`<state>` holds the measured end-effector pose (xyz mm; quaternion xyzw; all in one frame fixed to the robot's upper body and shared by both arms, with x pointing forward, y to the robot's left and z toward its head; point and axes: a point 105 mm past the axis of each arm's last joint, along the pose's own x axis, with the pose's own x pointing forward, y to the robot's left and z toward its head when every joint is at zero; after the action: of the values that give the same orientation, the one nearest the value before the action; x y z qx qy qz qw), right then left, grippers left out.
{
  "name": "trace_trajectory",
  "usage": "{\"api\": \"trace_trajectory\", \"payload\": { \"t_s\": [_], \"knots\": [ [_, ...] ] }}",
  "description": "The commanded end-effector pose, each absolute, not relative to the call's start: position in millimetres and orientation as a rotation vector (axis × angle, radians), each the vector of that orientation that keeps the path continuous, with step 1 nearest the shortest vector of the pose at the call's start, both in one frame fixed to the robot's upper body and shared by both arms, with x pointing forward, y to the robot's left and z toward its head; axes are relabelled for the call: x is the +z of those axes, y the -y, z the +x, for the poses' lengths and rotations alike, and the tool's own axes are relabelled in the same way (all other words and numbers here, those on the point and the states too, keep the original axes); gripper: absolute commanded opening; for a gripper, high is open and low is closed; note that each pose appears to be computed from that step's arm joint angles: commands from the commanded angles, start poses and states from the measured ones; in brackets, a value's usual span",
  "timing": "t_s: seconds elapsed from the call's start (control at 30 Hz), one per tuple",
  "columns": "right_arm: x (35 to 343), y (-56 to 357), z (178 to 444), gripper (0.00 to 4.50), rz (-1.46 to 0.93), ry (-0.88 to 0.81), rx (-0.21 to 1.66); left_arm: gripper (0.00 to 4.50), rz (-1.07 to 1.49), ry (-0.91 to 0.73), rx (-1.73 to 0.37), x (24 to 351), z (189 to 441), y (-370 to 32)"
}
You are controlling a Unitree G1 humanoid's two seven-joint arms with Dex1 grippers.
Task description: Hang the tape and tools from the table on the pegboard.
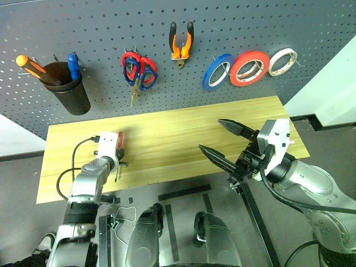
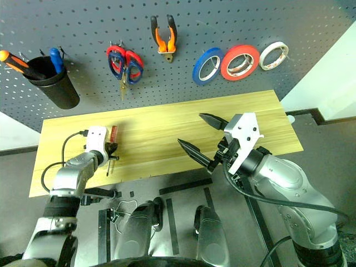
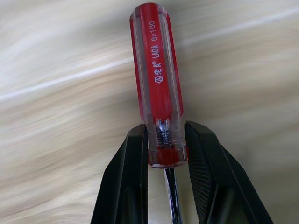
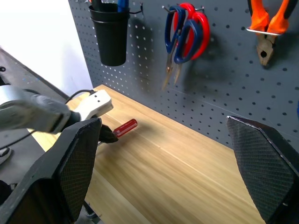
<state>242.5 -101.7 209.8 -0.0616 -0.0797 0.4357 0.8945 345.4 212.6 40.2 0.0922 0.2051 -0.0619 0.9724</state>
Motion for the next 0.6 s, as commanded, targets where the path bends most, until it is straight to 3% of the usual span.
{"api": "trace_trajectory", "payload": {
  "t_s": [0.03,0.6],
  "knots": [
    [218.1,101.4,240.5,4.5,-0.145,0.217,0.906,0.8,0.244,-0.262,-0.155,64.7,336.9,-202.5],
    [223.1,102.7,258.6,4.5,-0.191,0.272,0.901,0.8,0.432,0.328,-0.247,147.3,332.0,-156.6]
  ]
}}
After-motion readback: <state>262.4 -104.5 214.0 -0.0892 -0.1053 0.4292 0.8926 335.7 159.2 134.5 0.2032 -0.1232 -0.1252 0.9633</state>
